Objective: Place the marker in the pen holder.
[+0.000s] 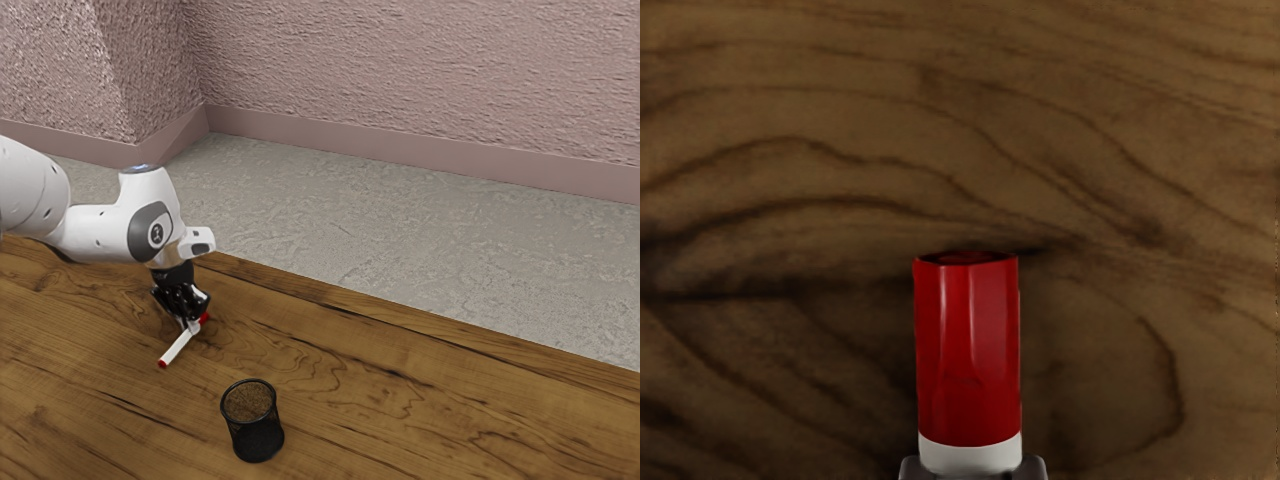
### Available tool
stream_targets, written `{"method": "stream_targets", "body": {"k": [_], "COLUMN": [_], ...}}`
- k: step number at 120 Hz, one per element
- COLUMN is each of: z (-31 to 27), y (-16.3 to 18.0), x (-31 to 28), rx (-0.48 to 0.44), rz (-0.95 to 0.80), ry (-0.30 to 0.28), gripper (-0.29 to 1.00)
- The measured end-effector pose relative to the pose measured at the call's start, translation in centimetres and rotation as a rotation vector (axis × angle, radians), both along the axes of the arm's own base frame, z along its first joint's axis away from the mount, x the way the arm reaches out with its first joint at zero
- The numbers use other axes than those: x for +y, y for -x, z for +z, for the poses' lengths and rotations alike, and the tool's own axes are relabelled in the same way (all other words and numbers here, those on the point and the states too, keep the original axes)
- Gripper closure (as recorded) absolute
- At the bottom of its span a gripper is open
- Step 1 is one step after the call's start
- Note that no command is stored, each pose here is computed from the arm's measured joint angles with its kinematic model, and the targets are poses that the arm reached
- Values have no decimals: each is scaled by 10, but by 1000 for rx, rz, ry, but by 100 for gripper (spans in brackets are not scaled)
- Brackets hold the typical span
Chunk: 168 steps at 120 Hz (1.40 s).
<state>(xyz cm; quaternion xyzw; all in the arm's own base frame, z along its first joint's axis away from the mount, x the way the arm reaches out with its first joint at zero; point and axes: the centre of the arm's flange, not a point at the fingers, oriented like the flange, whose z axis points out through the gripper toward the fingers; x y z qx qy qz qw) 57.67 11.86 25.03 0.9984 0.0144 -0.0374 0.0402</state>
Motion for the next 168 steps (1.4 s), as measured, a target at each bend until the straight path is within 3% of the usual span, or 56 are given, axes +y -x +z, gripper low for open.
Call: {"method": "stream_targets", "body": {"k": [20, 32, 51, 72, 94, 120, 168], "z": [58, 118, 190, 223, 203, 162, 143], "y": [-10, -7, 45, 126, 170, 188, 198], "x": [-19, -67, -164, -257, -306, -330, -316], "rx": [-101, -206, -405, -584, -625, -570, -547], "rz": [-76, -210, -425, -504, -416, -246, 28], "ry": [-52, -136, -296, -388, -375, -296, -260], "gripper": [79, 79, 79, 79, 79, 79, 79]}}
